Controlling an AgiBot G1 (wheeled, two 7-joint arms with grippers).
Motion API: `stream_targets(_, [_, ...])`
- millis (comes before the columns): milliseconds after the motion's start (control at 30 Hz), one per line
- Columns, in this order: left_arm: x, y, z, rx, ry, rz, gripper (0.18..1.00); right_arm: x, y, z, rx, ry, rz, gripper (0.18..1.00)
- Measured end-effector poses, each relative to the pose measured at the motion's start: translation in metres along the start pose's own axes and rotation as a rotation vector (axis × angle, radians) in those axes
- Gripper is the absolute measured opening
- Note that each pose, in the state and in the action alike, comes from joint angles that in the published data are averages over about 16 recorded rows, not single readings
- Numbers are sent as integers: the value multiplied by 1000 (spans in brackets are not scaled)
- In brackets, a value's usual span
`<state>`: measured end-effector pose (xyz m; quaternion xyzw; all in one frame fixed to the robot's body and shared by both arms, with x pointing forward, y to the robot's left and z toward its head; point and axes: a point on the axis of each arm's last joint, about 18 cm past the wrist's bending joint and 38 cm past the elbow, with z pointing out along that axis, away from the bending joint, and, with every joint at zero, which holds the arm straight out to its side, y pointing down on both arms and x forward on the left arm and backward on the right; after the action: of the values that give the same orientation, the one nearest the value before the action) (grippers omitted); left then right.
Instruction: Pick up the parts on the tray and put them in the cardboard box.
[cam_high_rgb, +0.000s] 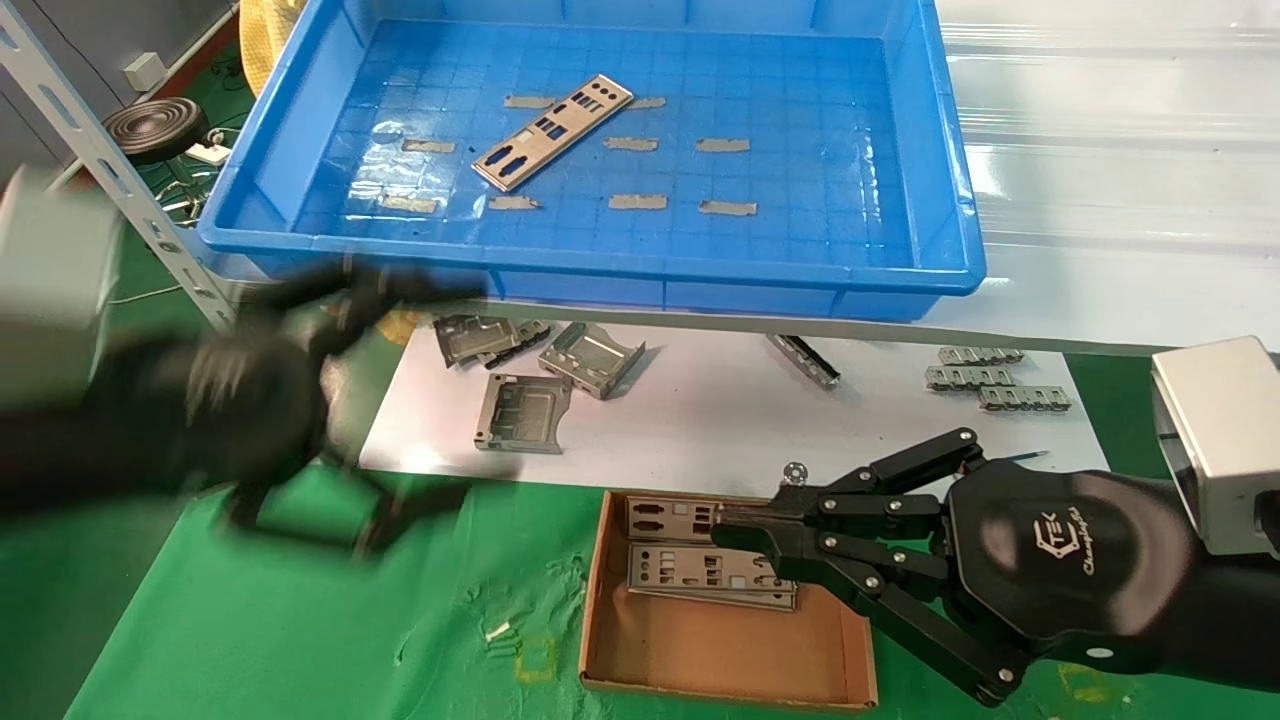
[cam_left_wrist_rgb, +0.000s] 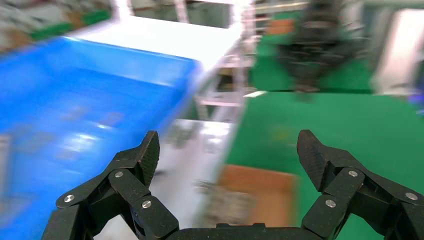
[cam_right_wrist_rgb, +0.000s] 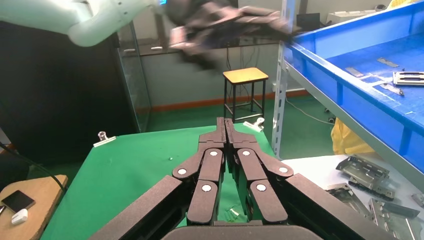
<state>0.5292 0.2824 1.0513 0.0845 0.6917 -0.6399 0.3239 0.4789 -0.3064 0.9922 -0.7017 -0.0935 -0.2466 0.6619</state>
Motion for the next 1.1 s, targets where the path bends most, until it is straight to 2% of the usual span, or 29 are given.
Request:
stream_targets(300, [-90,-20,63,-68,-134,-46,1001,0,0,0,0,0,0,197])
stream_targets(533, [-139,-31,105,-162,-239,-70,1001,0,0,0,0,0,0,192])
stream_targets(800, [-173,-31,127,-255,-379,-83,1001,0,0,0,0,0,0,191])
stream_targets(1100, [-186,-21,134,-321,-458,-116,1001,0,0,0,0,0,0,216])
